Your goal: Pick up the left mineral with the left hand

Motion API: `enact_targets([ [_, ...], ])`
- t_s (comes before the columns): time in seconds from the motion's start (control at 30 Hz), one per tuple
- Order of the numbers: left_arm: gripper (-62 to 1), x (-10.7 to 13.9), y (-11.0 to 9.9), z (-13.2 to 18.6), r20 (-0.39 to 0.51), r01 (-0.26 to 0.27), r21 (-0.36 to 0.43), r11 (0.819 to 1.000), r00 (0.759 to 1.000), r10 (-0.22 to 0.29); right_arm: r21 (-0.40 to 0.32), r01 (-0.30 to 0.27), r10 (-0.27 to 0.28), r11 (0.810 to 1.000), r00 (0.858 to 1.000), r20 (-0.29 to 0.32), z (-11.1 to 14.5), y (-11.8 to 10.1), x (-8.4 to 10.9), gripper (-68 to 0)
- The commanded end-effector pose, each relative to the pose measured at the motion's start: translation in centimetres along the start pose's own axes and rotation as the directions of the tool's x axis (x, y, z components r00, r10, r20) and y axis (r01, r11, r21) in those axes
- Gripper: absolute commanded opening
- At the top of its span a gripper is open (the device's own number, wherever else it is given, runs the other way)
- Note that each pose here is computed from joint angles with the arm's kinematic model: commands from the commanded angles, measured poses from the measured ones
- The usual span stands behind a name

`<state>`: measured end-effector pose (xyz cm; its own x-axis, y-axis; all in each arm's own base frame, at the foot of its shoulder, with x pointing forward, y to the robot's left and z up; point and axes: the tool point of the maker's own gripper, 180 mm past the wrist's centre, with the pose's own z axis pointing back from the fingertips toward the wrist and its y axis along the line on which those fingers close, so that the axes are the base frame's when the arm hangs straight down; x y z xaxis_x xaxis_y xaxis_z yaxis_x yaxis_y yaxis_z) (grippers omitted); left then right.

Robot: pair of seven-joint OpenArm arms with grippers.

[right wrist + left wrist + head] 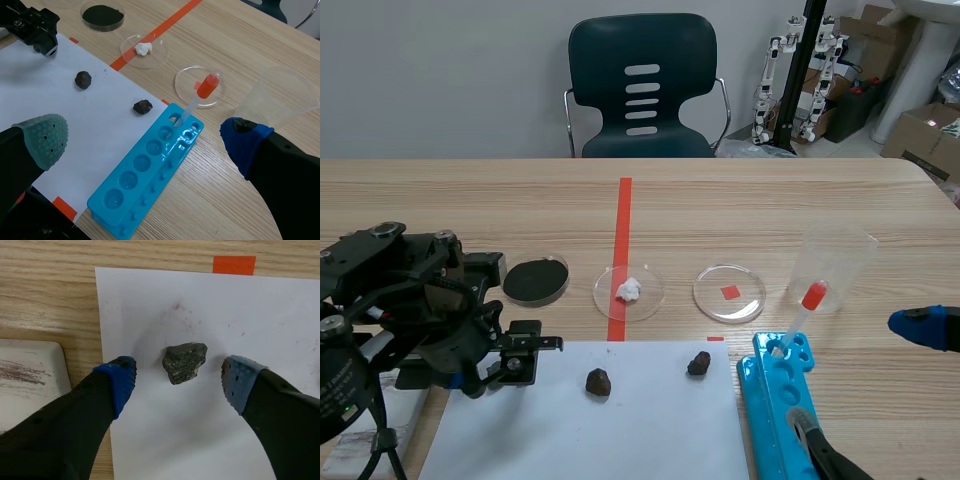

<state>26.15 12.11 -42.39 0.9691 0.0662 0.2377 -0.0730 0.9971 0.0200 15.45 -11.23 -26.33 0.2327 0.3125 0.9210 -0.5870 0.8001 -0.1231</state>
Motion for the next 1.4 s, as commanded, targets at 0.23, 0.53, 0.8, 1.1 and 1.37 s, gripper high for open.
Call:
enact_targets([
  [0.23, -44.1, 0.6, -0.3, 0.3, 0.018, 0.001, -0.007, 1.000, 1.000, -0.001, -0.007, 0.001, -0.001, 1.000, 1.000, 0.024, -0.1, -0.3, 0.6, -2.9],
  [0.53, -54.1, 0.6, -0.2, 0.3, 0.018, 0.000, -0.006, 1.000, 1.000, 0.000, -0.007, 0.001, -0.001, 1.000, 1.000, 0.024, -0.1, -0.3, 0.6, -2.9],
  [0.8, -54.1, 1.6, 0.2, 1.0, 0.097, 0.010, -0.003, 1.000, 0.995, -0.010, -0.007, 0.001, -0.001, 1.000, 1.000, 0.024, -0.1, -0.3, 0.6, -2.9],
  [1.1, -54.1, 4.4, 2.0, 4.2, 0.370, 0.074, 0.030, 0.997, 0.925, -0.080, -0.007, 0.001, -0.001, 1.000, 1.000, 0.024, -0.1, -0.3, 0.6, -2.9],
  [1.37, -54.1, 5.7, 3.0, 8.0, 0.622, 0.126, -0.021, 0.992, 0.778, -0.086, -0.007, 0.001, -0.001, 1.000, 1.000, 0.024, -0.1, -0.3, 0.6, -2.9],
])
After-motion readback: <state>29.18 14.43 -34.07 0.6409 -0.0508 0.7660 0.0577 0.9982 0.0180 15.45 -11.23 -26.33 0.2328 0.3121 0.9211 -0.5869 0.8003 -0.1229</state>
